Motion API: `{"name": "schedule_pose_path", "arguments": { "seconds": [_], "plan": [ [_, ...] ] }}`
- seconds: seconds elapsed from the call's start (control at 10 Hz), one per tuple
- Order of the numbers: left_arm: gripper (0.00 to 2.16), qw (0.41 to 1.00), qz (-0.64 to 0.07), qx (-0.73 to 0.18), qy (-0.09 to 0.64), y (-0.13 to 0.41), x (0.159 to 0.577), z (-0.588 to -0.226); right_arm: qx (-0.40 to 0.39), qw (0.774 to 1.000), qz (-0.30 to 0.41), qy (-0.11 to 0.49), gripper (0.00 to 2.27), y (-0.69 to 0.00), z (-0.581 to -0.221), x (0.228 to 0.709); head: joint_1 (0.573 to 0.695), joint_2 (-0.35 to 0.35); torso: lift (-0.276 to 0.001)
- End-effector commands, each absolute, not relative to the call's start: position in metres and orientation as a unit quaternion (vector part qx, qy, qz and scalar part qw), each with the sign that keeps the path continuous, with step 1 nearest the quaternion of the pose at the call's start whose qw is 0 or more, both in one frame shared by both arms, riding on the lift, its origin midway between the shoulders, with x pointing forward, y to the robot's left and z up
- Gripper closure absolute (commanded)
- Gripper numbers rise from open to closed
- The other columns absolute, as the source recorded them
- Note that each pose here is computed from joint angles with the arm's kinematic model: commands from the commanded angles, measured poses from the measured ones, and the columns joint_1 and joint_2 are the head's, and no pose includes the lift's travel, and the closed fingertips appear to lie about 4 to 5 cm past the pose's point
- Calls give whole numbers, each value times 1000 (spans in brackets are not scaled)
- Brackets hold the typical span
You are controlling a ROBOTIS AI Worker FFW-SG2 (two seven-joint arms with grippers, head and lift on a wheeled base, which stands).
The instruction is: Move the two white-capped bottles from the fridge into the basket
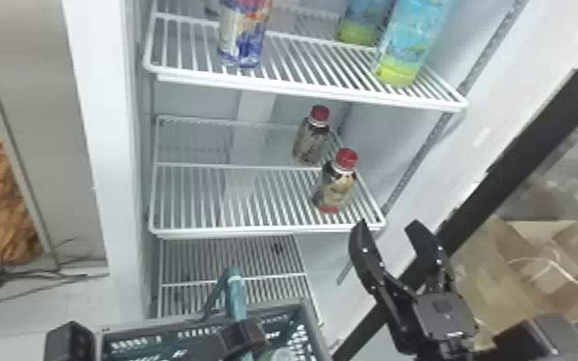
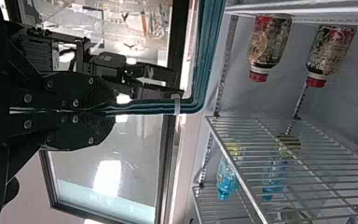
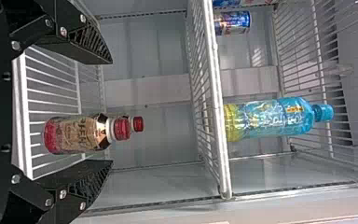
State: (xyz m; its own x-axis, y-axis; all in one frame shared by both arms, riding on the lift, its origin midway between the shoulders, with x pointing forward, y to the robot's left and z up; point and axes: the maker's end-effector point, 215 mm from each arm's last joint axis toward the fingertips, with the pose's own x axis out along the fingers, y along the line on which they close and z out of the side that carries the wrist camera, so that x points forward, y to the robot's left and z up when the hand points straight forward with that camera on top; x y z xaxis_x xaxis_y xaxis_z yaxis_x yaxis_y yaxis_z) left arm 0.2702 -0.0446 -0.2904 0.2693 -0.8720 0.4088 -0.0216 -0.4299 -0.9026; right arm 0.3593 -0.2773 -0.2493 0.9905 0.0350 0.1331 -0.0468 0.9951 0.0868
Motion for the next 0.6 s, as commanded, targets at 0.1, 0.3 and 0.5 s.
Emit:
{"name": "schedule_pose_path", "arguments": {
  "seconds": [0.1,0.3,0.5],
  "plan": [
    [1119,419,-507,-677,330,-45,270,-290,45,997,22,-66,317,-277,-249,360,695,-350,-260],
    [1119,419,-507,-677,330,-45,270,-290,45,997,22,-66,317,-277,-249,360,695,-350,-260],
    [1119,419,-508,-676,331,-45,270,-290,45,997,22,-66,317,-277,-249,360,695,-350,-260]
  ]
}}
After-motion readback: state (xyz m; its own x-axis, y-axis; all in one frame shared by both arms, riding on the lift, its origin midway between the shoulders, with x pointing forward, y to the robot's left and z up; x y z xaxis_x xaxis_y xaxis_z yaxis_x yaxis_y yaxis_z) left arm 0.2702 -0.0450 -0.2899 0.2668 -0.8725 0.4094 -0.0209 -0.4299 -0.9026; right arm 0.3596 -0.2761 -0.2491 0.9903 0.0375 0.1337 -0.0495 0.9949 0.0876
